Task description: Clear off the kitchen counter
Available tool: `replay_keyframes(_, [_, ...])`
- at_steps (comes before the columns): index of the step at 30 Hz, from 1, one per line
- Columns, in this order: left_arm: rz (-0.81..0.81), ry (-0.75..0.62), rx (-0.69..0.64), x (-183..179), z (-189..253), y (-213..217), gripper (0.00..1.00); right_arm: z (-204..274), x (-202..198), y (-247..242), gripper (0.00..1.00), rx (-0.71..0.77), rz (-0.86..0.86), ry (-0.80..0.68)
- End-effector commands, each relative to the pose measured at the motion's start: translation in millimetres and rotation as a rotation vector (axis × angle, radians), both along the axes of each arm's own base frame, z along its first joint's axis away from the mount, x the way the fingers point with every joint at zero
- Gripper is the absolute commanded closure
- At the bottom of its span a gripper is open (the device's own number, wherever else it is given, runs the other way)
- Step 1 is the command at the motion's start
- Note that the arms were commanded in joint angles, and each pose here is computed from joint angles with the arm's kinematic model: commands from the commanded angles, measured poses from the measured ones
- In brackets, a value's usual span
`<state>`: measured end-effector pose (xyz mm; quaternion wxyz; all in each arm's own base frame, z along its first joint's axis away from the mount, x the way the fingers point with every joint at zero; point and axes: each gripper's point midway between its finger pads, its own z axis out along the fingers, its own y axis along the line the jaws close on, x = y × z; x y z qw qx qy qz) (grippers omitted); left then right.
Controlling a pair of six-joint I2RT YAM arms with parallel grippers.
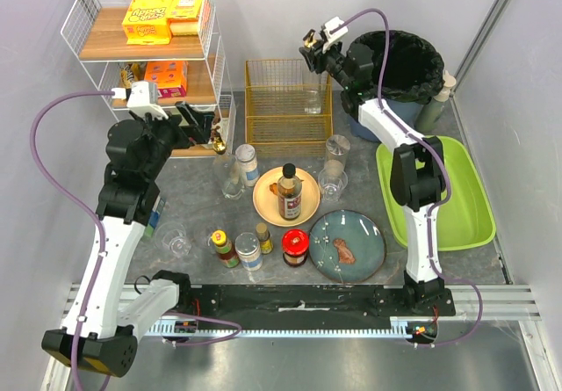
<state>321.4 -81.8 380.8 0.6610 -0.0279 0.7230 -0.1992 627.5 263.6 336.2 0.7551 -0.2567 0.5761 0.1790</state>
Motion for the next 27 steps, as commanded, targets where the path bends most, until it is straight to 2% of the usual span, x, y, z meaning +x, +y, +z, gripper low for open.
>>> replay_keyframes(1, [-0.018, -0.052, 0.024, 4, 14, -2, 0.02, 97, -35, -13, 1.0, 0.108, 0.008, -0.23])
replay_keyframes(10, [-0.009, -0.03, 0.015, 5, 9, -1, 0.02, 72, -30, -17, 0.9, 0.123, -0.025, -0.19])
replay_keyframes(22, [0.001, -0.016, 0.002, 6, 2, 0, 0.02, 90, -28, -24, 0.93, 0.019, -0.076, -0.25])
replay_keyframes(25, [-0.004, -0.011, 0.003, 7, 1, -1, 0.02, 77, -25, -23, 0.8, 0.021, -0.077, -0.212])
replay_keyframes(26, [-0.005, -0.013, 0.002, 6, 1, -2, 0.02, 72, -25, -24, 0.7, 0.026, -0.078, -0.197])
replay_keyframes(27, [-0.004, -0.012, 0.004, 6, 1, -1, 0.02, 71, -25, -25, 0.55, 0.036, -0.08, -0.187])
